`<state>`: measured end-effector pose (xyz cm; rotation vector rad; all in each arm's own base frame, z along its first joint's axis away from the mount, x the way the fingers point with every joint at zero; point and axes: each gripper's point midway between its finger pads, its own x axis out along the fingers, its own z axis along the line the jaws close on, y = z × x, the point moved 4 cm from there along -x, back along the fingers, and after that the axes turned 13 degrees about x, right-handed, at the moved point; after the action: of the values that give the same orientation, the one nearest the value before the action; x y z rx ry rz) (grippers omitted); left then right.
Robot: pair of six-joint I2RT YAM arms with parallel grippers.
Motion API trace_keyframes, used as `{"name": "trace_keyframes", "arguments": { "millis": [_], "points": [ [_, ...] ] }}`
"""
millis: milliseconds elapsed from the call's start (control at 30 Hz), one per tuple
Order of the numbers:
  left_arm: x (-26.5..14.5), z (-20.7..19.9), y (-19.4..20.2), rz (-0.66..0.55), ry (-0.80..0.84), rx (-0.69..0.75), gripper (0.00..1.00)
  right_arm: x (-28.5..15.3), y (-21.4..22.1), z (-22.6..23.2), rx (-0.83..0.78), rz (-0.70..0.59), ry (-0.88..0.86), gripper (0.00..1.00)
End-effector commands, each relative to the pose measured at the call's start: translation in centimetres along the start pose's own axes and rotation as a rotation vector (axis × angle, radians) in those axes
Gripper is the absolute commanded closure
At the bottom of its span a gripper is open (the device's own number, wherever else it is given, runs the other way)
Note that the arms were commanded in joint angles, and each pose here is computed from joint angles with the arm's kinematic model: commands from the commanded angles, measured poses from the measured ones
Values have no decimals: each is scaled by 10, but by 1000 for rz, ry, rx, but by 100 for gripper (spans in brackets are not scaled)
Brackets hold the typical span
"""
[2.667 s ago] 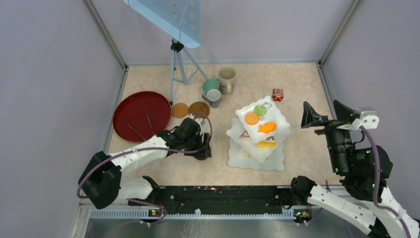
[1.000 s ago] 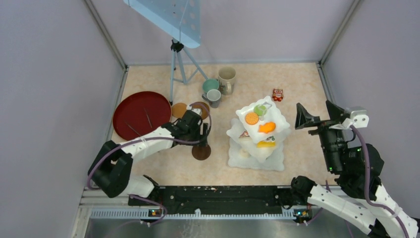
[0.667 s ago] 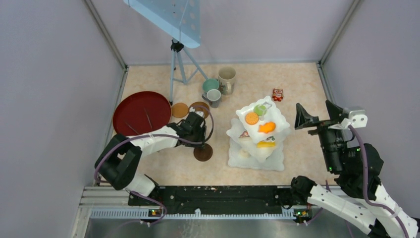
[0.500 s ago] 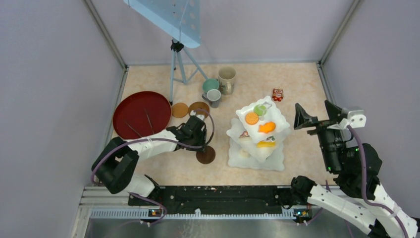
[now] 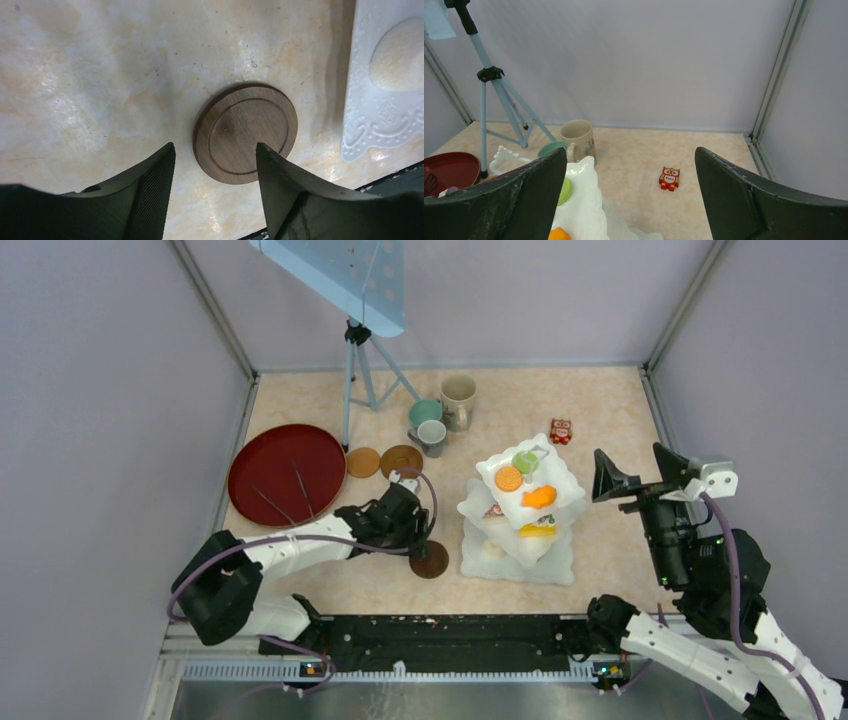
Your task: Serve the afternoon tea
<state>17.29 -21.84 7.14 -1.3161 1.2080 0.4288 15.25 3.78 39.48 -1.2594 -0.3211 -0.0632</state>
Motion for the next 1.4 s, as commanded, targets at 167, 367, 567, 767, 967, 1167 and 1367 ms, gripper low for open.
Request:
{"name": "trace_keyframes", "arguments": {
  "millis": [167,367,567,767,967,1167,1367],
  "points": [
    [7,-16,-68,-160,44,84,23,1,-9,3,25,-21,-14,3],
    [33,-26,-60,-48,97,99,19,-1,-12,1,32,-21,-10,3],
    [28,-31,-36,-20,152,63,23,-4,-11,-1,43,-20,-8,3],
    [13,-31,-13,13,130,22,28,-4,-8,-1,42,-15,-11,3],
    [-12,-22,-35,-66,39,37,21,-3,-5,-1,27,-18,-8,3],
    [-42,-6,-117,-290,29,-49,3,0,-4,0,9,-21,-5,3],
    [-49,39,-190,-513,15,-368,4,-2,-5,-1,9,-21,-4,3]
  ]
}}
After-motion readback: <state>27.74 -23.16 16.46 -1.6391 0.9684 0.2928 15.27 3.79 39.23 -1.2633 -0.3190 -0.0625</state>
